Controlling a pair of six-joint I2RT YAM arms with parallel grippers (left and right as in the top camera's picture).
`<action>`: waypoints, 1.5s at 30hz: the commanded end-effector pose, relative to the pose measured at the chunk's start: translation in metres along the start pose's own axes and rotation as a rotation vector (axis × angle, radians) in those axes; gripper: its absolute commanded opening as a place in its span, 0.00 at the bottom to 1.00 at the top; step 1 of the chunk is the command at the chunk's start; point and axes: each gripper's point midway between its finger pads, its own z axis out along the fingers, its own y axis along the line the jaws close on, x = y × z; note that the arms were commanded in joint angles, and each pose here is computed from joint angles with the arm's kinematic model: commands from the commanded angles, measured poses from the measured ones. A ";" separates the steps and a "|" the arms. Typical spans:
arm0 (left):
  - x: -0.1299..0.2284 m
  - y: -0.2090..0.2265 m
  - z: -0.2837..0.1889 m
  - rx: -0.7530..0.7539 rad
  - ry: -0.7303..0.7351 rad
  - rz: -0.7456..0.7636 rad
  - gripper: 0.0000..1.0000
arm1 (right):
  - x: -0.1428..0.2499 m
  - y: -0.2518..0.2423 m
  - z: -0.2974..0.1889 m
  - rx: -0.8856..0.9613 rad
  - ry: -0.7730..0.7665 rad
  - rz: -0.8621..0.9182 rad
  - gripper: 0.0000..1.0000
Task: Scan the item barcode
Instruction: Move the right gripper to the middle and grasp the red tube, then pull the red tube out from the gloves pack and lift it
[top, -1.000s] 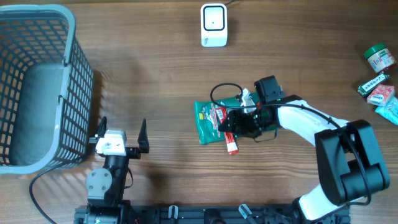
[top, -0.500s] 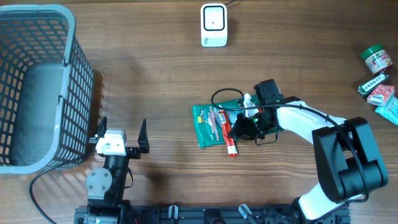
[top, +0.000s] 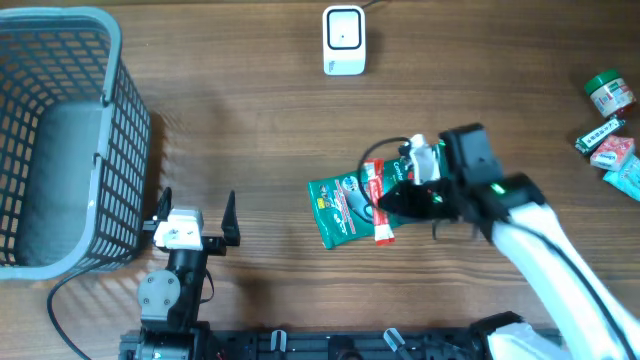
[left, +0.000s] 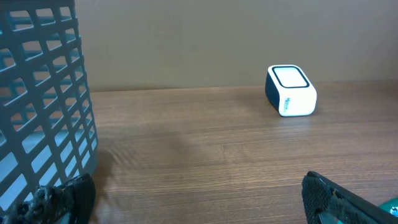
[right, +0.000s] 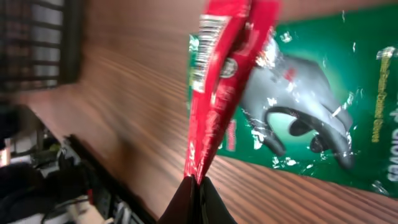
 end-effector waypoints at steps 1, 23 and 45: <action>0.001 -0.002 0.000 0.011 -0.002 -0.006 1.00 | -0.003 0.029 -0.038 -0.016 -0.119 -0.190 0.05; 0.001 -0.002 0.000 0.011 -0.002 -0.006 1.00 | 0.004 -0.065 0.057 0.155 0.065 0.089 0.05; 0.001 -0.002 0.000 0.011 -0.002 -0.006 1.00 | 0.024 -0.092 0.088 0.285 0.158 0.130 0.85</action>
